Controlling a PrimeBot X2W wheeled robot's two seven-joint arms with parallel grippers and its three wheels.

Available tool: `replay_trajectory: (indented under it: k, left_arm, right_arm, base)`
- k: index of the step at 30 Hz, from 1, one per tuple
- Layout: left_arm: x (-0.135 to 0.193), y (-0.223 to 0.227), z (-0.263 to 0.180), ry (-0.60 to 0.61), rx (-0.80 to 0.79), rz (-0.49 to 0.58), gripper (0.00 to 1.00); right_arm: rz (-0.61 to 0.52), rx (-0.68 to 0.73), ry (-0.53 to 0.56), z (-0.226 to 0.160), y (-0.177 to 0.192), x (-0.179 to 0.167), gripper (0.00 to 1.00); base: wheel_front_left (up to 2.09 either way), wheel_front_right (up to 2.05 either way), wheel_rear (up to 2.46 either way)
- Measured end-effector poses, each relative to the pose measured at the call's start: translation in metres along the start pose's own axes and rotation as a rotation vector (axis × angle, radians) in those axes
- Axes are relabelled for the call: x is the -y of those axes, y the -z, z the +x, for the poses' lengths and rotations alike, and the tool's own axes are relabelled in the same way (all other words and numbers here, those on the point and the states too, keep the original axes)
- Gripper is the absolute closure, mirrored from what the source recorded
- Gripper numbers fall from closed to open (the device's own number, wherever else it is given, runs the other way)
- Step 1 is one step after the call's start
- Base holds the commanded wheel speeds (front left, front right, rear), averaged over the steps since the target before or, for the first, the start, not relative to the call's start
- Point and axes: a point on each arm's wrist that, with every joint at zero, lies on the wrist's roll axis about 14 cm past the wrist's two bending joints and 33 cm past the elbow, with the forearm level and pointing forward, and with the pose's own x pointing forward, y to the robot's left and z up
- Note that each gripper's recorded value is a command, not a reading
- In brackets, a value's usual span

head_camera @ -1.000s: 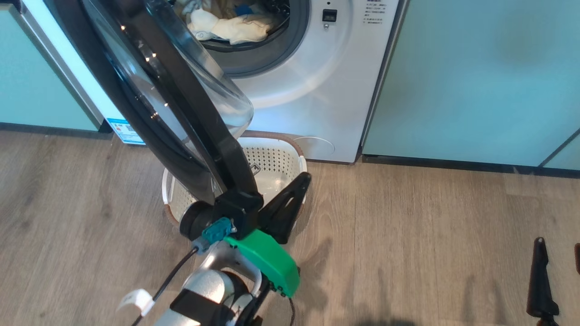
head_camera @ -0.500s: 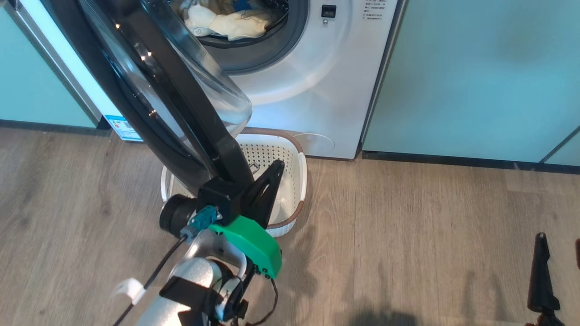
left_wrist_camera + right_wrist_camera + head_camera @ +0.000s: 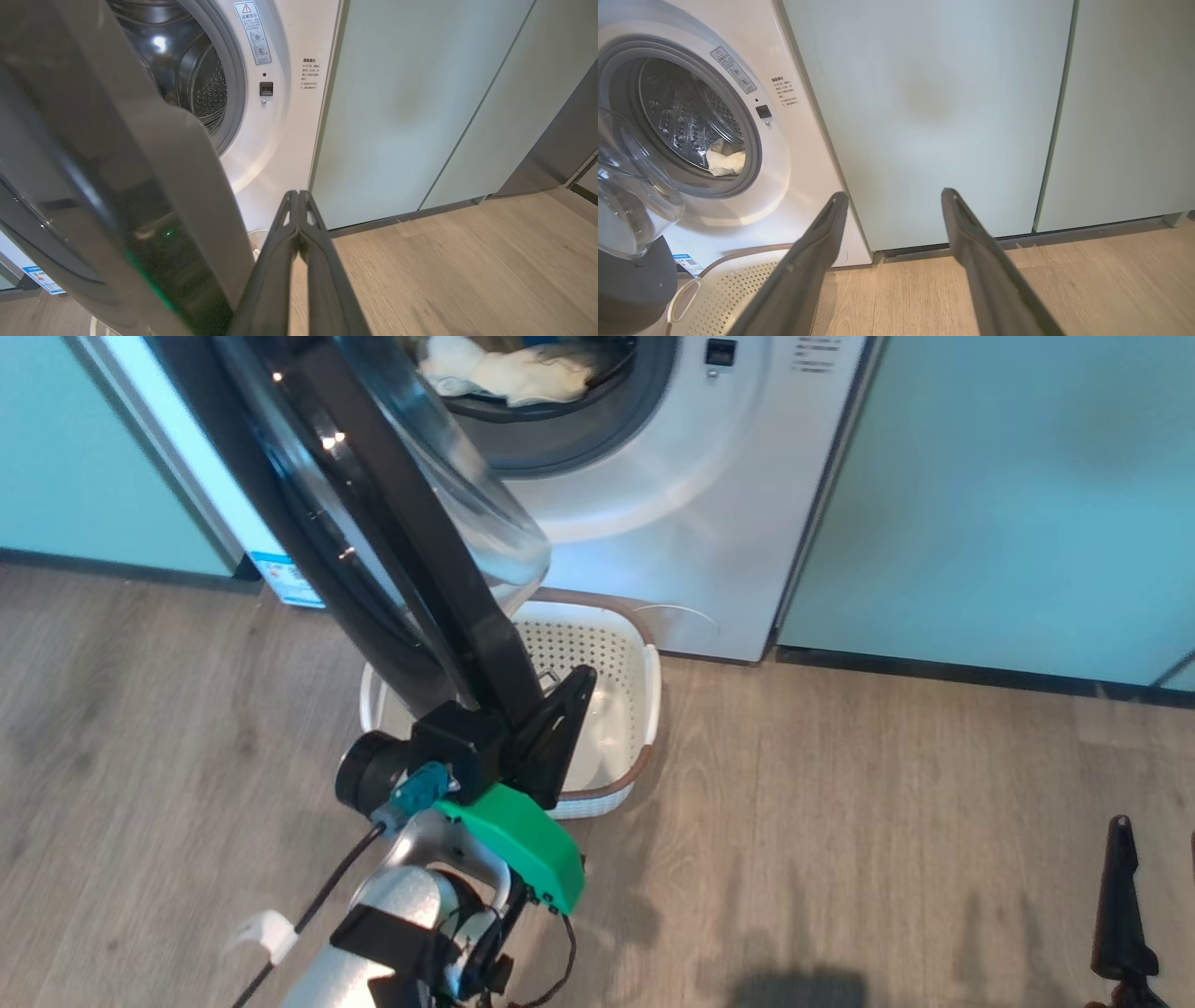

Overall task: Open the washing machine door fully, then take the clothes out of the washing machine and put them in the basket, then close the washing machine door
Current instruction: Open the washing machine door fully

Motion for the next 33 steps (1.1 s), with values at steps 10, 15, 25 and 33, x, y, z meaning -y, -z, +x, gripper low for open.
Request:
replay_trajectory:
  k: [10, 15, 25, 33]
  left_arm:
    - [-0.013, -0.003, -0.014, -0.057, 0.017, -0.007, 1.0]
    - [-0.023, -0.007, -0.025, -0.1, 0.032, -0.008, 1.0]
    - [-0.053, -0.015, -0.052, -0.226, 0.059, 0.01, 1.0]
    - [-0.078, -0.018, -0.079, -0.342, 0.073, 0.028, 1.0]
  right_arm:
    - [0.009, -0.022, -0.07, 0.015, 0.009, -0.021, 0.0]
    - [0.01, -0.034, -0.124, 0.024, 0.015, -0.038, 0.0]
    - [0.01, -0.052, -0.225, 0.038, 0.024, -0.07, 0.0]
    - [0.019, -0.065, -0.3, 0.046, 0.03, -0.095, 0.0]
  base:
    - [0.0, 0.0, 0.0]
    - [0.0, 0.0, 0.0]
    - [0.0, 0.0, 0.0]
    - [0.0, 0.0, 0.0]
